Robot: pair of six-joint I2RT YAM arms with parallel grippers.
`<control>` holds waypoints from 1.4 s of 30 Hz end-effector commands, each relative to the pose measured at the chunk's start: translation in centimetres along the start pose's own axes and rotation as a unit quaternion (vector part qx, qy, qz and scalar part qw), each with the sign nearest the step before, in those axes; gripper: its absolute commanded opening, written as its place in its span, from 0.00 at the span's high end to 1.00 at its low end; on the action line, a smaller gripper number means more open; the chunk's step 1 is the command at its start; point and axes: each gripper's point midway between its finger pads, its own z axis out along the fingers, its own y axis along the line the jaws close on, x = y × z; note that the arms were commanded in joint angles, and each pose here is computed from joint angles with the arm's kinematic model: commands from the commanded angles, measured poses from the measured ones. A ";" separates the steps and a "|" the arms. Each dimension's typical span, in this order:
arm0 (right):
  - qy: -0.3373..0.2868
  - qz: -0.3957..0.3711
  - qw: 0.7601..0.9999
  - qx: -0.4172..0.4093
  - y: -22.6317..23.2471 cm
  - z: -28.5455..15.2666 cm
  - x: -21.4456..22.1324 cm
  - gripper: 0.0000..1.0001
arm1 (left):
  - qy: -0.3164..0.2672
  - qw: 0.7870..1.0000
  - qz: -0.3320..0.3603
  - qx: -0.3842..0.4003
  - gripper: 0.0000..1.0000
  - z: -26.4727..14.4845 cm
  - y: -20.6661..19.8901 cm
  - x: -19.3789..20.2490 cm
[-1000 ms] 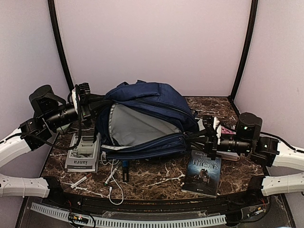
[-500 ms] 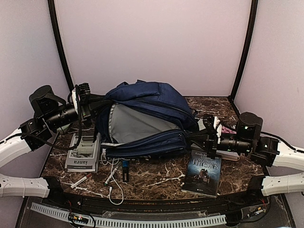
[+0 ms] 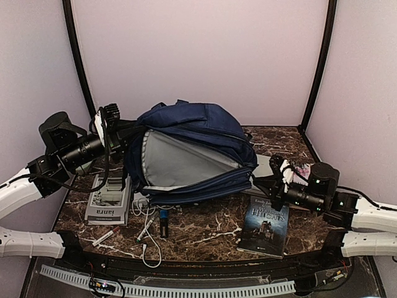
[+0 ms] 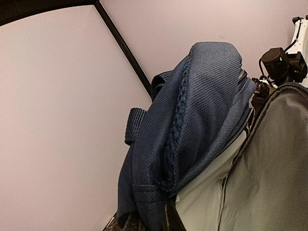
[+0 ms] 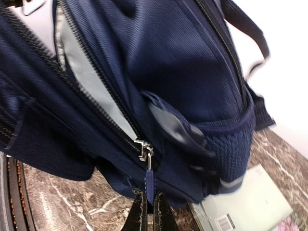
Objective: Pack the student bag
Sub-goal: Adjust the second largest pocket of the student bag, then pass from the left arm to the right
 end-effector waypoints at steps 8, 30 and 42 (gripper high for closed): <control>0.013 0.067 0.992 0.107 -4.8 -0.1 2.6 0.99 | -0.085 0.994 -0.024 -0.062 1.00 -0.3 3.5 -4.6; -0.076 -0.013 0.961 -0.267 8.9 0.3 -16.8 0.00 | -0.049 0.983 -0.105 -0.139 1.00 3.1 6.6 -1.1; 0.081 -0.078 0.972 -0.206 7.6 4.9 -10.3 0.42 | -0.037 0.983 -0.090 -0.155 1.00 2.2 6.9 -1.0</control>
